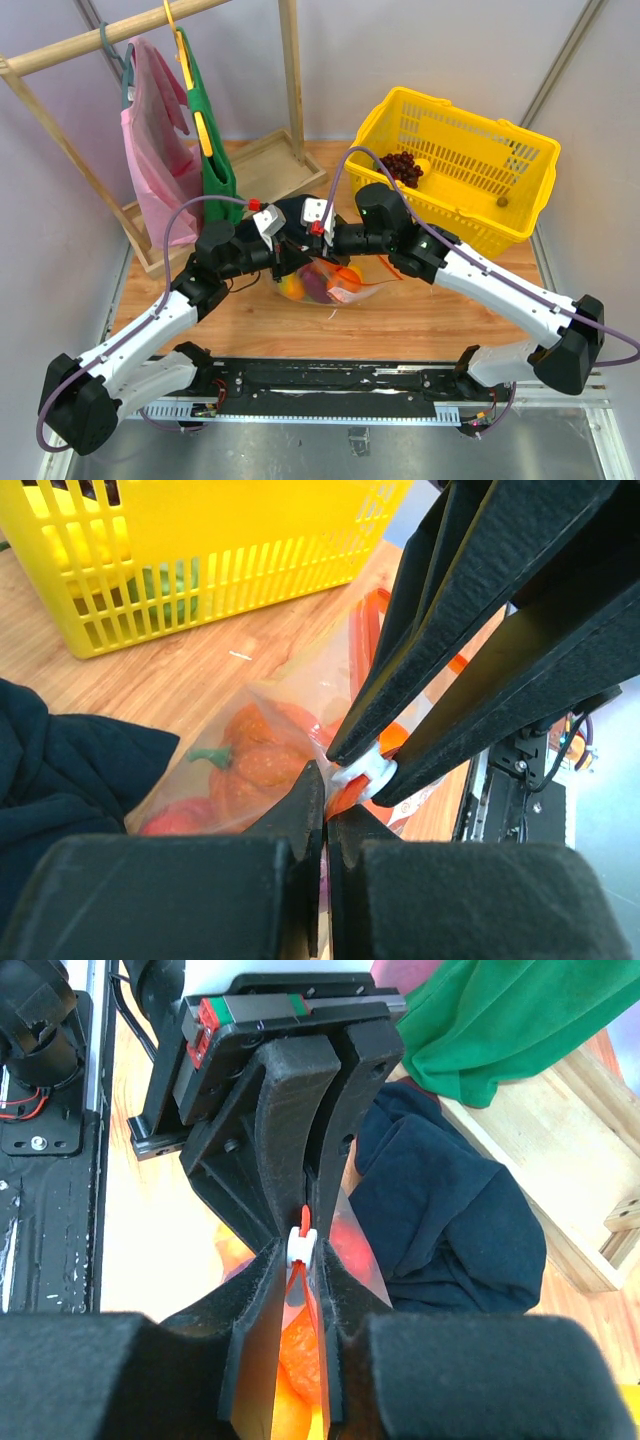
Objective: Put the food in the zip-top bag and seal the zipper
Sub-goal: Zip the zipper food storage bag at the center of the board.
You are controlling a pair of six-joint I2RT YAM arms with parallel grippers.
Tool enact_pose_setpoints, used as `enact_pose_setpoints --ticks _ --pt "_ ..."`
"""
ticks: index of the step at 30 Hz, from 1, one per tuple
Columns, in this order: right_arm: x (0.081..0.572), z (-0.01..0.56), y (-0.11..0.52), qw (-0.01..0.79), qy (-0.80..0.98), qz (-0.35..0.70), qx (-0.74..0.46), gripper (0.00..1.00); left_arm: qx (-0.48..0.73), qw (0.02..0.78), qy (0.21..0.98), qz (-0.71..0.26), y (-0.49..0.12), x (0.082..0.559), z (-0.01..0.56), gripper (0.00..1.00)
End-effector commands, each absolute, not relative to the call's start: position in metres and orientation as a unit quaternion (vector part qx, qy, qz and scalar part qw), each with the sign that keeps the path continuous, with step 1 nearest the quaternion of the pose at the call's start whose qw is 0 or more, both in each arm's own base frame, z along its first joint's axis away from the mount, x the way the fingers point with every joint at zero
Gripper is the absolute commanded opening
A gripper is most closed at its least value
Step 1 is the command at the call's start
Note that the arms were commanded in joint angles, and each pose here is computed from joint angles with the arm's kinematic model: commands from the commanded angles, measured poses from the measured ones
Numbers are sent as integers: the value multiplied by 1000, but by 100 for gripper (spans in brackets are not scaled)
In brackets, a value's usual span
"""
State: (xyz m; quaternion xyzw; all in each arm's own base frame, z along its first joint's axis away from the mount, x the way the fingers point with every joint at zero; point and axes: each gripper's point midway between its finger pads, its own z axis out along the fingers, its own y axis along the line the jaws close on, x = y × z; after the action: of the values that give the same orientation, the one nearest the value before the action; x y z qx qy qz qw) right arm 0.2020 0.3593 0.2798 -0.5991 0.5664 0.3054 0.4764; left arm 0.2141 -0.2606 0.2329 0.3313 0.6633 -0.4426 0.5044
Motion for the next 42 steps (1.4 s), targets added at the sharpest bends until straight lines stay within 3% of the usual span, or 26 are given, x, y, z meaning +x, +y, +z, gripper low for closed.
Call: enact_pose_setpoints --ticks 1,4,7,15,19,23,26,29,42 --pt "201 284 363 477 562 302 -604 19 346 523 635 -450 -264 210 252 0" --pt "200 284 364 476 560 304 -606 14 346 523 635 -450 -264 210 252 0" --pt "199 284 365 475 560 306 -606 1 346 523 636 -450 -264 209 251 0" --pt "194 283 353 472 564 297 -609 1 350 538 617 -456 -263 205 255 2" --pt "188 295 352 476 557 310 -606 1 365 530 606 -466 -266 200 252 28" --pt "187 296 352 476 557 313 -605 1 380 524 596 -475 -270 196 252 33" --pt "184 294 353 470 557 320 -606 1 388 524 590 -477 -271 195 252 29" --pt "184 291 352 464 559 318 -609 1 385 529 591 -472 -270 197 252 2" --pt "193 255 309 425 625 224 -615 1 336 593 589 -433 -253 209 269 0"
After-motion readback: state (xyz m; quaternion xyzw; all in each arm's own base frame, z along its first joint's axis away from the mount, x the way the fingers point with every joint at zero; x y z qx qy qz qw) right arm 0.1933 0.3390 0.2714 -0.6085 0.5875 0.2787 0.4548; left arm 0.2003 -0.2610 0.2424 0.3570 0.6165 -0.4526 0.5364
